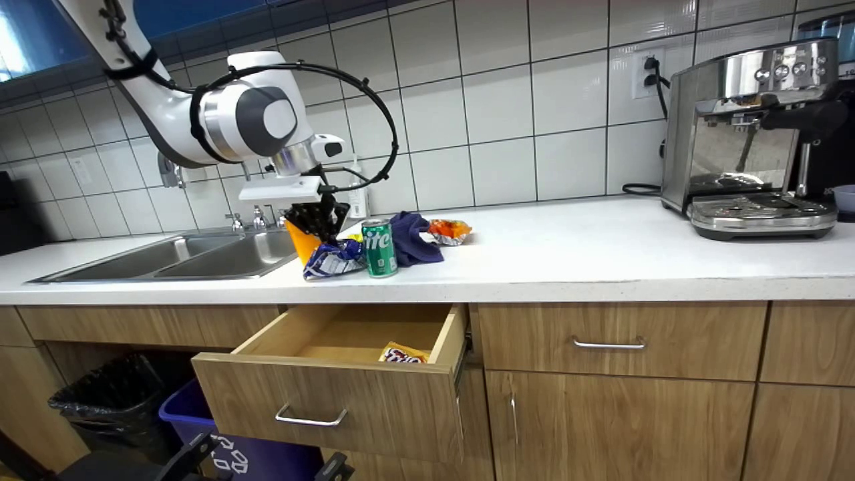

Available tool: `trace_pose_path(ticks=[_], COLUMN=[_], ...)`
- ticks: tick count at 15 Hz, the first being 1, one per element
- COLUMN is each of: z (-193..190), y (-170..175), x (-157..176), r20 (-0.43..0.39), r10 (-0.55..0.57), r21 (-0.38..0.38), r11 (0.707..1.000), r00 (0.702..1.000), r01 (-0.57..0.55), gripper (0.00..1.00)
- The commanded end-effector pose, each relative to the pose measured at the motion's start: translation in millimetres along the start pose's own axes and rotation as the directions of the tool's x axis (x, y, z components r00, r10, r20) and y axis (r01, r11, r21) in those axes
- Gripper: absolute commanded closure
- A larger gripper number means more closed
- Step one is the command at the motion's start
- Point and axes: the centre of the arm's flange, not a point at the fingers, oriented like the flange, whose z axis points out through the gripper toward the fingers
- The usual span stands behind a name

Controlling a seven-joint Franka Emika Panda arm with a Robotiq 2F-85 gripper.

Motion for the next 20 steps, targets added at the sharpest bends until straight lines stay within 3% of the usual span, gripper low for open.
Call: trace_pose_path(ticks=[1, 20], z=[0, -52], y=[4, -13], x=[7, -13], r20=[-0.007, -0.071], r10=[0.005, -0.092], r21=[0.006, 0.020], r11=[1.000, 0.995], r00=[1.000, 0.993], r01=[-0.005, 0.094], gripper=[1.00, 1.00])
